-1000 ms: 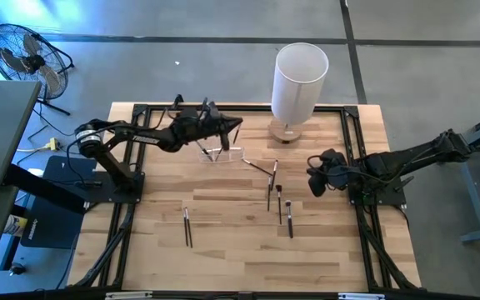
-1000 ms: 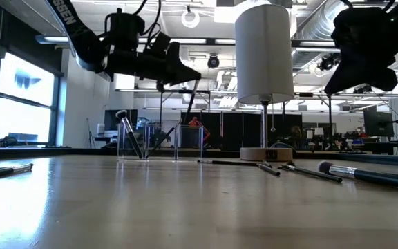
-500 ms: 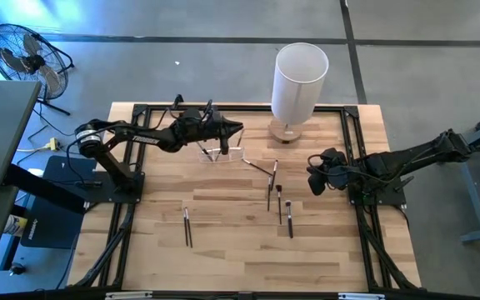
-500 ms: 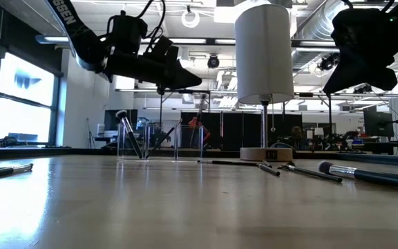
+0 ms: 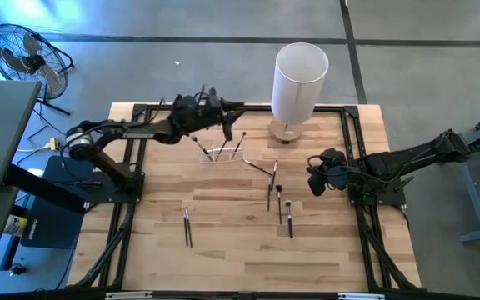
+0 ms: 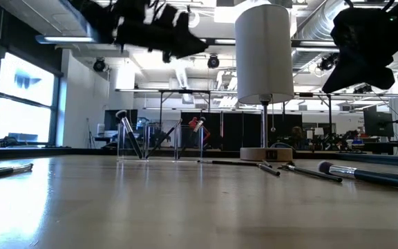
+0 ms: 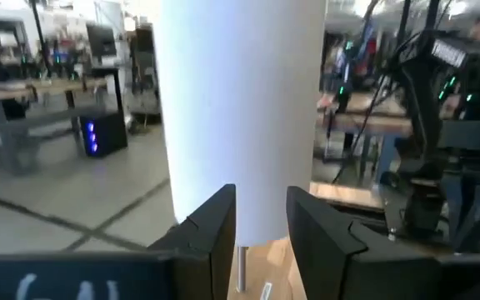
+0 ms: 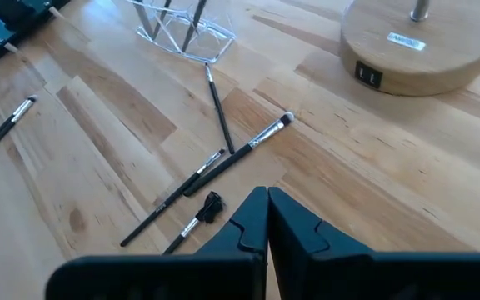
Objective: Put items in baskets/containers
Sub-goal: Put the black lash brush into the transparent organizer
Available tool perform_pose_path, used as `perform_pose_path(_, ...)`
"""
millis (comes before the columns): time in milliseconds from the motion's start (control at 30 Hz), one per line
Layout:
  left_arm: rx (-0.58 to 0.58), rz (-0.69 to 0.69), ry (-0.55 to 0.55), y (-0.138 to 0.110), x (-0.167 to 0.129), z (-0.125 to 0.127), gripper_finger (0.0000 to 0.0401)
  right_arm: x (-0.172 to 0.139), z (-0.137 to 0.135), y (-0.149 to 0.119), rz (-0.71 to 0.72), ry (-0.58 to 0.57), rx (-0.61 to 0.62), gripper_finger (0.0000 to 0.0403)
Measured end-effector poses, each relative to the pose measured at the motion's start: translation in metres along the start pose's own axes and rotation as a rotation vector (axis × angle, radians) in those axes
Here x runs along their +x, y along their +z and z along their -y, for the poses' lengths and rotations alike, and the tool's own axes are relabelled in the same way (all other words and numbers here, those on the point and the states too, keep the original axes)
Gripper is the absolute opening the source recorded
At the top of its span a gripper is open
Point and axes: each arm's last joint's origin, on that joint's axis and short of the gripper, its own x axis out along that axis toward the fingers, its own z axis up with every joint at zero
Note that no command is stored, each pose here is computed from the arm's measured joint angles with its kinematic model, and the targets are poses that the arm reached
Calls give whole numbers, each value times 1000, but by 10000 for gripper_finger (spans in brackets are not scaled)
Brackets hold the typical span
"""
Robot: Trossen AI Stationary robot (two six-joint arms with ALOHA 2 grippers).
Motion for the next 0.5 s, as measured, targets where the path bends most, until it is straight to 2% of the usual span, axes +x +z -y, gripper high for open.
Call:
perform_pose_path(133,15,-241,49,31,13,23,108,0,-3,2,16,26,-42,4)
perform_pose_path(233,-17,-437,82,59,11,40,108,0,-5,3,30,43,-106,9)
perform_pose_path(300,-84,-536,106,67,15,53,108,0,-5,4,34,49,-139,9)
perform_pose_path(400,-217,-702,136,62,14,72,108,0,-6,4,41,59,-156,7)
perform_pose_path(500,-347,-760,144,62,9,92,92,0,-6,4,41,59,-176,3)
